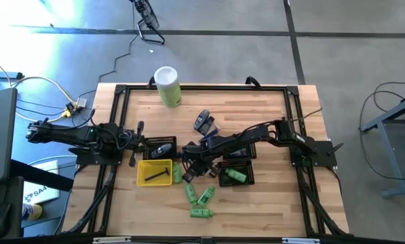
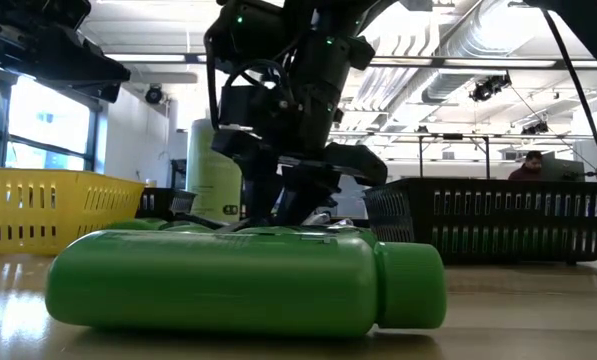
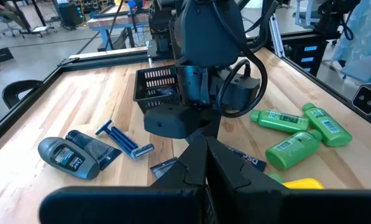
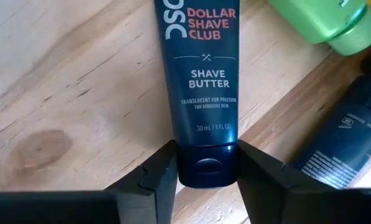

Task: Pick & Place Travel size toiletries
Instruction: Put the blue shave cream into the top right black bin

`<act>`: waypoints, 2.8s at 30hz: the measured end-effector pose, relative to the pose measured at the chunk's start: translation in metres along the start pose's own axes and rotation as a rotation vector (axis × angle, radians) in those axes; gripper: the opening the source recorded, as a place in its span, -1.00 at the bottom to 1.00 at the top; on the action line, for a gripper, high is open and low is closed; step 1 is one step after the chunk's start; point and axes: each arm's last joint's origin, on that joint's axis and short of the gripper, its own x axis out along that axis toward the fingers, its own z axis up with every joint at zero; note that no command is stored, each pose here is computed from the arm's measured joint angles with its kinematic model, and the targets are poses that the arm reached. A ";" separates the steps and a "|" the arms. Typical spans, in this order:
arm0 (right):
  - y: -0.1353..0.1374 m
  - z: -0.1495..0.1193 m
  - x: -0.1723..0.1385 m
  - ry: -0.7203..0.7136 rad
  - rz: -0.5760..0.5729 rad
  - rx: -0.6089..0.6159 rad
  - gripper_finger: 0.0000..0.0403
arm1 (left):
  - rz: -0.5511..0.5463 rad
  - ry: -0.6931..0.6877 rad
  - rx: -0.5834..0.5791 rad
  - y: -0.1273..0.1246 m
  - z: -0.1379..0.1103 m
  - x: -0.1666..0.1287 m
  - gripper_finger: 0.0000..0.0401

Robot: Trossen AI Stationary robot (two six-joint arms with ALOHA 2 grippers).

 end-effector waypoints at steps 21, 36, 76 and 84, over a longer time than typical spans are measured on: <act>0.000 -0.003 -0.076 0.021 -0.067 0.165 -0.38 | -0.001 0.009 0.000 0.000 -0.001 0.000 -1.00; 0.018 -0.029 -0.214 -0.081 -0.188 0.503 -0.37 | -0.001 0.017 0.000 0.000 -0.002 0.000 -1.00; 0.087 -0.157 -0.152 0.178 -0.076 0.987 -0.34 | -0.005 0.060 -0.017 0.000 -0.006 0.000 -1.00; 0.094 -0.161 -0.142 0.177 -0.044 1.075 -0.34 | -0.005 0.060 -0.018 0.000 -0.006 0.000 -1.00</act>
